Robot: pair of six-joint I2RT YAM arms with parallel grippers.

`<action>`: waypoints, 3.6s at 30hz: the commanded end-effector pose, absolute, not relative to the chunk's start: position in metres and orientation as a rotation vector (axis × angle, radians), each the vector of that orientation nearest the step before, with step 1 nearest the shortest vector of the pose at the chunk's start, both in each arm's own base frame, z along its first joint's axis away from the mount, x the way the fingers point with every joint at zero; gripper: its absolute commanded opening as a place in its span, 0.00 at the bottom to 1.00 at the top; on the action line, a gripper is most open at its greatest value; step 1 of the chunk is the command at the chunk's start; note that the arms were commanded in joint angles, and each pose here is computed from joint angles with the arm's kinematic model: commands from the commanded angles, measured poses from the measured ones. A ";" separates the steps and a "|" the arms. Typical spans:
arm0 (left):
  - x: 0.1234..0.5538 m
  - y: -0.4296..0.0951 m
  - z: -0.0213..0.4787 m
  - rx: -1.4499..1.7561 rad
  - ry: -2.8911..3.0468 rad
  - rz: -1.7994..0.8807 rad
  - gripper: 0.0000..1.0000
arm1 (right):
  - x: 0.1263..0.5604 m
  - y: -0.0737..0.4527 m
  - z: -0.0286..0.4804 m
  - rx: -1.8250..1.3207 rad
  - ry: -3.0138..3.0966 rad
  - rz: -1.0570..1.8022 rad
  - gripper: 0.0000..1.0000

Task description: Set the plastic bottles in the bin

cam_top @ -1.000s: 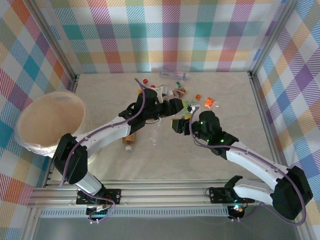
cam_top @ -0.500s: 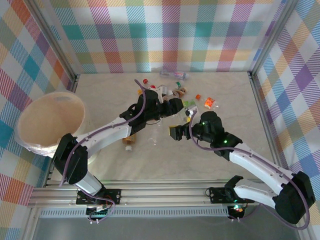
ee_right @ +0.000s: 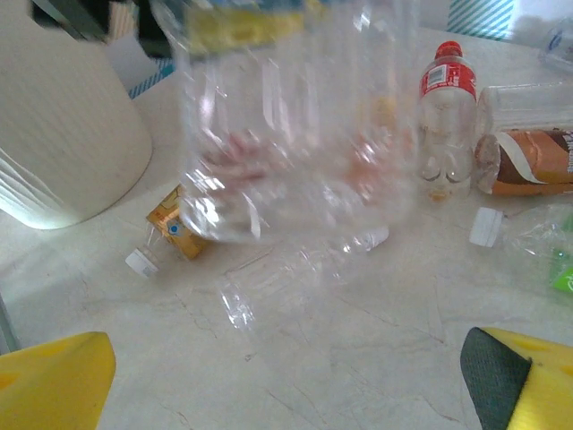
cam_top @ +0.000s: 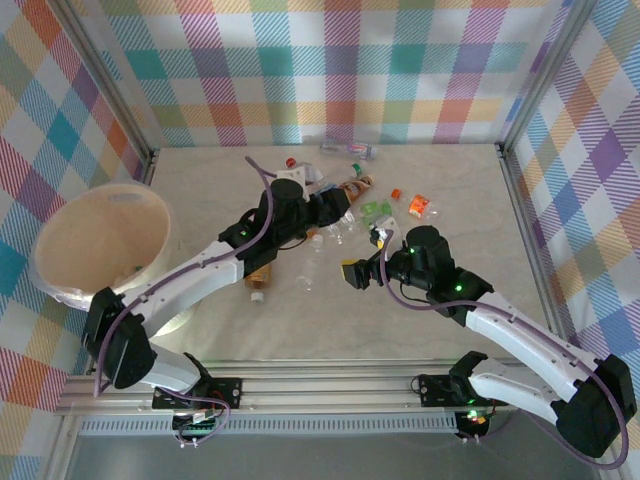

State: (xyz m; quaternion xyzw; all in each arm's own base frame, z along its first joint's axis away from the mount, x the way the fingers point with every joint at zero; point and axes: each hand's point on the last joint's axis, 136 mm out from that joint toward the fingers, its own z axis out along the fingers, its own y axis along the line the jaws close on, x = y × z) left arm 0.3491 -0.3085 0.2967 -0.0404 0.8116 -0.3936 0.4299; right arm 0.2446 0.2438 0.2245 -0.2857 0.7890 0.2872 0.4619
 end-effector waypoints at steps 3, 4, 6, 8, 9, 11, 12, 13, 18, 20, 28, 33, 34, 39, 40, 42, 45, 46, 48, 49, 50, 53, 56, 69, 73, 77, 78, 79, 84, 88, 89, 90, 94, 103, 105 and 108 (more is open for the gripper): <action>0.345 -0.267 0.322 -0.121 1.969 -0.798 0.55 | 0.251 0.239 0.237 -0.689 1.901 0.640 1.00; 0.343 -0.259 0.326 -0.123 1.967 -0.764 0.55 | 0.253 0.237 0.237 -0.680 1.901 0.627 1.00; 0.338 -0.243 0.336 -0.128 1.953 -0.699 0.55 | 0.256 0.235 0.236 -0.664 1.905 0.606 1.00; 0.333 -0.226 0.349 -0.138 1.934 -0.635 0.54 | 0.258 0.233 0.236 -0.649 1.906 0.594 1.00; 0.330 -0.216 0.350 -0.143 1.943 -0.586 0.54 | 0.259 0.232 0.235 -0.645 1.907 0.589 1.00; 0.326 -0.194 0.364 -0.161 1.909 -0.496 0.54 | 0.261 0.231 0.235 -0.629 1.904 0.582 1.00; 0.324 -0.184 0.369 -0.172 1.899 -0.449 0.54 | 0.262 0.231 0.235 -0.622 1.904 0.580 1.00; 0.323 -0.172 0.374 -0.184 1.891 -0.397 0.54 | 0.263 0.231 0.235 -0.618 1.903 0.579 1.00; 0.313 -0.113 0.404 -0.293 1.822 -0.163 0.52 | 0.267 0.229 0.235 -0.590 1.906 0.565 1.00; 0.307 -0.091 0.417 -0.347 1.798 -0.092 0.52 | 0.269 0.229 0.234 -0.579 1.912 0.558 1.00; 0.281 -0.024 0.450 -0.464 1.707 0.132 0.52 | 0.274 0.229 0.231 -0.548 1.928 0.556 1.00; 0.263 0.009 0.464 -0.517 1.646 0.296 0.53 | 0.277 0.232 0.232 -0.548 1.933 0.560 1.00; 0.258 0.020 0.465 -0.546 1.627 0.349 0.53 | 0.277 0.232 0.233 -0.545 1.932 0.561 1.00; 0.253 0.062 0.446 -0.679 1.645 0.388 0.53 | 0.279 0.235 0.232 -0.540 1.939 0.572 1.00; 0.255 0.068 0.437 -0.708 1.657 0.351 0.53 | 0.279 0.235 0.232 -0.538 1.941 0.575 1.00; 0.256 0.085 0.420 -0.794 1.676 0.293 0.53 | 0.279 0.236 0.230 -0.538 1.949 0.581 1.00; 0.256 0.106 0.398 -0.908 1.699 0.218 0.52 | 0.279 0.236 0.231 -0.538 1.953 0.580 1.00; 0.256 0.111 0.394 -0.933 1.700 0.196 0.52 | 0.279 0.236 0.231 -0.539 1.954 0.580 1.00; 0.250 0.129 0.387 -1.004 1.686 0.184 0.52 | 0.279 0.234 0.229 -0.539 1.958 0.570 1.00; 0.249 0.134 0.385 -1.025 1.682 0.176 0.52 | 0.279 0.234 0.230 -0.540 1.956 0.568 1.00; 0.247 0.140 0.383 -1.047 1.678 0.155 0.52 | 0.279 0.234 0.229 -0.541 1.955 0.564 1.00; 0.245 0.149 0.379 -1.093 1.681 0.091 0.52 | 0.279 0.233 0.227 -0.542 1.961 0.560 1.00; 0.240 0.160 0.371 -1.161 1.665 0.092 0.52 | 0.279 0.235 0.225 -0.543 1.962 0.564 1.00; 0.249 0.197 0.336 -1.501 1.380 -0.040 0.62 | 0.278 0.233 0.221 -0.548 1.970 0.558 1.00; 0.233 0.210 0.332 -1.607 1.255 0.026 0.70 | 0.276 0.230 0.220 -0.535 1.970 0.555 1.00; 0.239 0.210 0.330 -1.643 1.248 -0.009 0.86 | 0.274 0.226 0.219 -0.529 1.969 0.543 1.00; 0.238 0.210 0.331 -1.657 1.252 -0.007 0.94 | 0.274 0.225 0.219 -0.529 1.969 0.539 1.00; 0.237 0.210 0.332 -1.664 1.256 -0.001 0.99 | 0.274 0.225 0.219 -0.529 1.966 0.539 1.00; 0.238 0.206 0.340 -1.653 1.253 -0.027 1.00 | 0.274 0.224 0.217 -0.524 1.971 0.538 1.00; 0.238 0.198 0.351 -1.620 1.252 -0.080 1.00 | 0.274 0.225 0.217 -0.519 1.969 0.542 1.00; 0.239 0.195 0.354 -1.607 1.256 -0.098 1.00 | 0.275 0.225 0.218 -0.517 1.968 0.544 1.00; 0.240 0.191 0.357 -1.590 1.261 -0.118 1.00 | 0.274 0.225 0.217 -0.518 1.970 0.544 1.00; 0.254 0.173 0.374 -1.487 1.279 -0.251 1.00 | 0.275 0.225 0.216 -0.513 1.971 0.544 1.00; 0.273 0.130 0.421 -1.270 1.297 -0.420 1.00 | 0.274 0.224 0.212 -0.493 1.976 0.554 1.00; 0.281 0.112 0.431 -1.183 1.323 -0.463 1.00 | 0.275 0.224 0.212 -0.487 1.976 0.554 1.00; 0.299 0.081 0.441 -1.048 1.411 -0.484 1.00 | 0.275 0.223 0.213 -0.481 1.973 0.556 1.00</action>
